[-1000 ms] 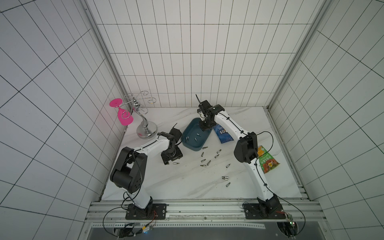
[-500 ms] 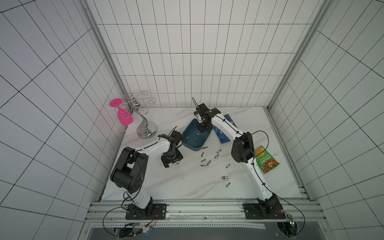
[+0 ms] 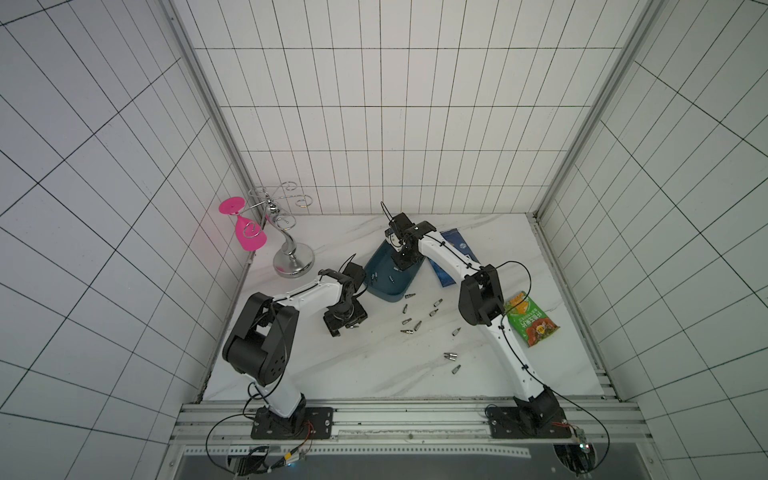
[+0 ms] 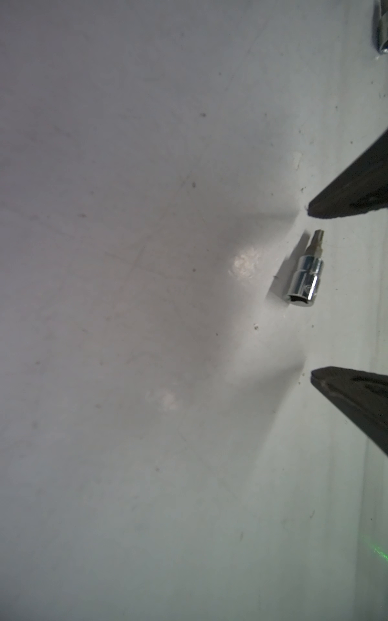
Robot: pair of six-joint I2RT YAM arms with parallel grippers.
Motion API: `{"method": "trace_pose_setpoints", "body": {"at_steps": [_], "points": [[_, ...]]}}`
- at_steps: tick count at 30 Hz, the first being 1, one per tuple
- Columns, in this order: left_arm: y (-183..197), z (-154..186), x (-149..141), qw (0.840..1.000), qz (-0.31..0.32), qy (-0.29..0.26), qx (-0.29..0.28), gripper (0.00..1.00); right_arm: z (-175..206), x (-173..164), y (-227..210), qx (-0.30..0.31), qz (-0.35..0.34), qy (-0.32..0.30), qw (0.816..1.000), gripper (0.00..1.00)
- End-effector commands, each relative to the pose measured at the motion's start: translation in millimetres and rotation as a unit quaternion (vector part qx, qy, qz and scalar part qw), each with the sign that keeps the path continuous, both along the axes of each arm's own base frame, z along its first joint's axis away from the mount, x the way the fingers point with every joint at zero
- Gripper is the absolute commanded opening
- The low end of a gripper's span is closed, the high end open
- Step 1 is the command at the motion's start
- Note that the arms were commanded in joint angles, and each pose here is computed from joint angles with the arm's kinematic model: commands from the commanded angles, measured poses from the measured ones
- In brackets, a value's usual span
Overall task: Put the bit on the desktop into the storage box
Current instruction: Place the screwdriver bit in the storage box.
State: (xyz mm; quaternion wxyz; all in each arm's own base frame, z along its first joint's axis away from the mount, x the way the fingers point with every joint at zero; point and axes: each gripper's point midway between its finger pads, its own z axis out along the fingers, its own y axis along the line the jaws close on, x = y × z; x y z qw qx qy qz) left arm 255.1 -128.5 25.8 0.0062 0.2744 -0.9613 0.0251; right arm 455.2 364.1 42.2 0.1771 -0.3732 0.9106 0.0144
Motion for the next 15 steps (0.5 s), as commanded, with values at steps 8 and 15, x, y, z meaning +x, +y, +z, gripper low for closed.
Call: {"method": "trace_pose_setpoints", "body": {"at_steps": [8, 15], "points": [[-5.8, -13.7, -2.5, 1.000, -0.005, 0.009, -0.008, 0.68, -19.4, -6.7, -1.4, -0.022, 0.003, 0.010, 1.000, 0.06], [-4.7, -16.4, -2.9, 1.000, -0.009, 0.012, -0.004, 0.65, -21.6, -7.4, -1.4, -0.024, 0.004, 0.012, 1.000, 0.10]]}}
